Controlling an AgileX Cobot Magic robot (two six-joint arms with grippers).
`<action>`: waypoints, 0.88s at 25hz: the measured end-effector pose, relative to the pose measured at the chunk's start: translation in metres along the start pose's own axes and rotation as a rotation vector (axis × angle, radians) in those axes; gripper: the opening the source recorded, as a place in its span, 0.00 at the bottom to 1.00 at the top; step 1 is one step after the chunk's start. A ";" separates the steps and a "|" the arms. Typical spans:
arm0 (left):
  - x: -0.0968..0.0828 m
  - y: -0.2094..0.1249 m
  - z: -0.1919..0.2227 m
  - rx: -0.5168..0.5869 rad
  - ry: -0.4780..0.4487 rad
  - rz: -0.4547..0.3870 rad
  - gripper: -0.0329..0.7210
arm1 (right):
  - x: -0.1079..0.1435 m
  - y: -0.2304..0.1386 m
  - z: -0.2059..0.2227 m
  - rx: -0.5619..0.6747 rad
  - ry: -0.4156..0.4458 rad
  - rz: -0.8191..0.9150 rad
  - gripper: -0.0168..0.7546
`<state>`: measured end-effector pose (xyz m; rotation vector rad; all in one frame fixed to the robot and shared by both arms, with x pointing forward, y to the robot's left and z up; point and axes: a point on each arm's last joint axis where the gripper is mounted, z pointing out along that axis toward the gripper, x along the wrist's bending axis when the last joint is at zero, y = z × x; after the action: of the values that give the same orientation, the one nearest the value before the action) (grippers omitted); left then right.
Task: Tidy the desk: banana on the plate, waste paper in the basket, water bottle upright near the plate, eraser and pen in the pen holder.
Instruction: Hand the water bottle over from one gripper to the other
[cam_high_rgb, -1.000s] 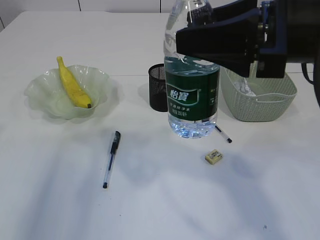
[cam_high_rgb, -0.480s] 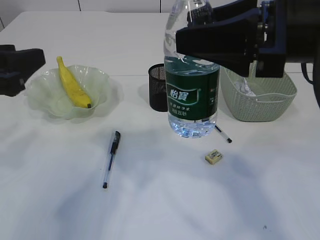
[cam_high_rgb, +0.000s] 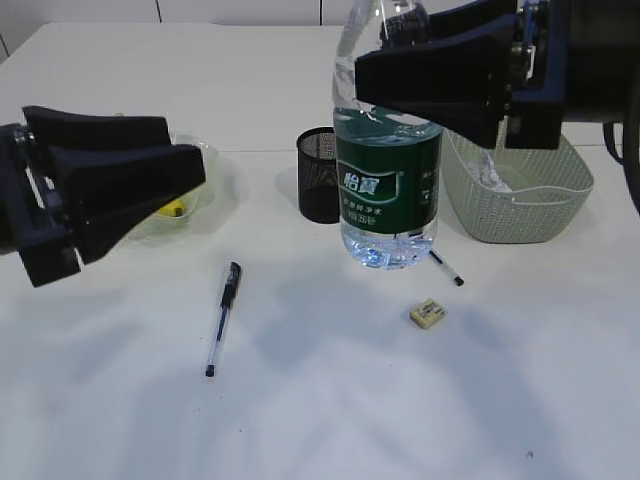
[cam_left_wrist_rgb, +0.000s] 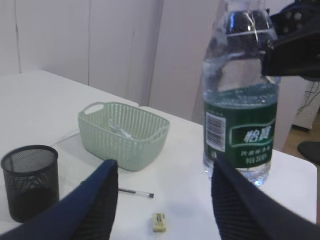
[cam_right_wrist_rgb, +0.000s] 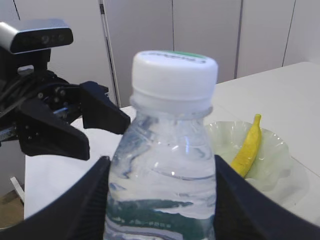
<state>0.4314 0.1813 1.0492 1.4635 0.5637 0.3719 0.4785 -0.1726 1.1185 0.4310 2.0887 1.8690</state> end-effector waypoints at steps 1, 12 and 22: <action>0.000 -0.003 0.001 0.015 -0.017 -0.004 0.59 | 0.000 0.000 0.000 0.000 0.000 0.000 0.55; -0.006 -0.007 0.007 -0.031 -0.156 -0.047 0.74 | 0.002 0.001 0.000 -0.006 0.018 0.000 0.55; -0.001 -0.022 0.018 -0.017 -0.213 -0.160 0.88 | 0.007 0.002 0.000 -0.025 0.074 0.000 0.55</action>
<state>0.4383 0.1640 1.0275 1.4102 0.5005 0.0930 0.4723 -0.1698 1.1206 0.3612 2.1095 1.9369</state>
